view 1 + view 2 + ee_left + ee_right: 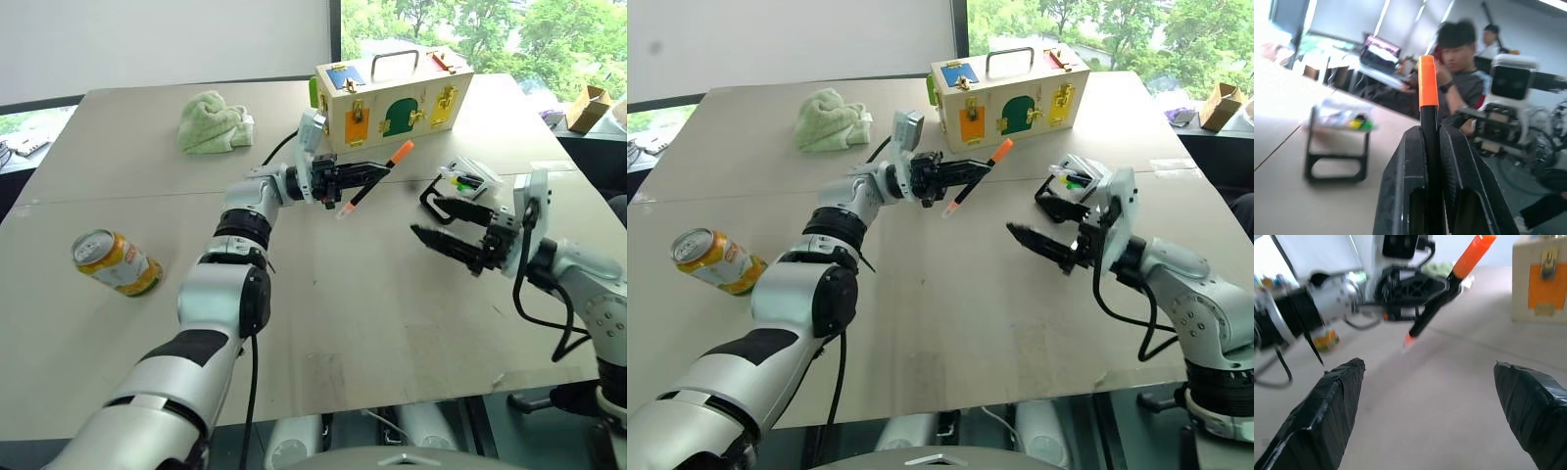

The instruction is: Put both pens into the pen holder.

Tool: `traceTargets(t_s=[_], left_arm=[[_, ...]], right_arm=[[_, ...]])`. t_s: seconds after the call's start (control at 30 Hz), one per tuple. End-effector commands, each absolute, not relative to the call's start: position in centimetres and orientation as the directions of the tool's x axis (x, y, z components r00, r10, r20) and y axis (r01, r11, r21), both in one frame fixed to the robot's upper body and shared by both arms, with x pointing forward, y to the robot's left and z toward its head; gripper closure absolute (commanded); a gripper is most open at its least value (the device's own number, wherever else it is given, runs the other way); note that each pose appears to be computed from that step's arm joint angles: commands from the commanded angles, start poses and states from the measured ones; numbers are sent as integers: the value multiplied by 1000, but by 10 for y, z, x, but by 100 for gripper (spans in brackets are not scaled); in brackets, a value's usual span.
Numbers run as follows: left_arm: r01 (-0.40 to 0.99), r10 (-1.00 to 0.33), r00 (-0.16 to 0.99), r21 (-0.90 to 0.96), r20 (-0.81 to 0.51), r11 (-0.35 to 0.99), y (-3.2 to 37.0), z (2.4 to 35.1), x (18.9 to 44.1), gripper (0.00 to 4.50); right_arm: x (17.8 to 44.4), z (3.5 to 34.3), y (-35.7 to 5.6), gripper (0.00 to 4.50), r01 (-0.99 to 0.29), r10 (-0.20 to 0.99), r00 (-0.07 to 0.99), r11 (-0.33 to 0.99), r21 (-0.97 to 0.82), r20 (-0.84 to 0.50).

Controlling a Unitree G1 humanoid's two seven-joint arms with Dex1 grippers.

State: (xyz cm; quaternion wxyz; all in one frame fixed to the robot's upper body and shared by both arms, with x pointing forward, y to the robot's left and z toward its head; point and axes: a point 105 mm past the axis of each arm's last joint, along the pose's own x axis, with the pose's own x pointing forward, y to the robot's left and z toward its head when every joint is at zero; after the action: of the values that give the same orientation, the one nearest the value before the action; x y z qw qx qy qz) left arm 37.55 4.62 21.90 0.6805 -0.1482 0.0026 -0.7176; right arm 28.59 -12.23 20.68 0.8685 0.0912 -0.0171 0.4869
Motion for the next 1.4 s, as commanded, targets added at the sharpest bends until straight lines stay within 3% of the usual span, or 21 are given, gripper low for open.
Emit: traceTargets(t_s=[0.03, 0.2, 0.53, 0.63, 0.87, 0.9, 1.1, 1.33, 1.4], left_arm=[[969, -958, -93, -198, 270, -150, 44, 230, 359, 447], [967, -956, -101, -198, 277, -160, 38, 232, 350, 447], [966, -947, -127, -181, 295, -186, 32, 242, 342, 447], [966, -950, -126, -182, 285, -183, 31, 241, 342, 450], [964, -953, -135, -189, 271, -190, 28, 236, 341, 450], [963, -954, -135, -189, 269, -189, 28, 235, 341, 450], [969, -956, -106, -186, 273, -161, 28, 236, 345, 450], [982, -962, -90, -135, 259, -128, 32, 241, 343, 125], [985, -963, -94, -116, 254, -127, 35, 245, 339, 125]], right_arm=[[294, 231, -119, 0, -843, 805, 536, 496, 208, 255], [299, 255, -108, 0, -870, 791, 491, 423, 255, 363], [300, 262, -81, 0, -901, 818, 431, 369, 228, 380], [303, 264, -81, 84, -896, 804, 443, 382, 226, 396], [306, 271, -85, 423, -889, 771, 457, 389, 241, 443], [306, 271, -85, 445, -889, 771, 457, 388, 242, 443], [303, 266, -83, 445, -894, 791, 447, 383, 231, 419], [303, 264, -81, 445, -898, 808, 440, 392, 201, 391], [304, 264, -84, 445, -895, 808, 445, 402, 192, 386]])
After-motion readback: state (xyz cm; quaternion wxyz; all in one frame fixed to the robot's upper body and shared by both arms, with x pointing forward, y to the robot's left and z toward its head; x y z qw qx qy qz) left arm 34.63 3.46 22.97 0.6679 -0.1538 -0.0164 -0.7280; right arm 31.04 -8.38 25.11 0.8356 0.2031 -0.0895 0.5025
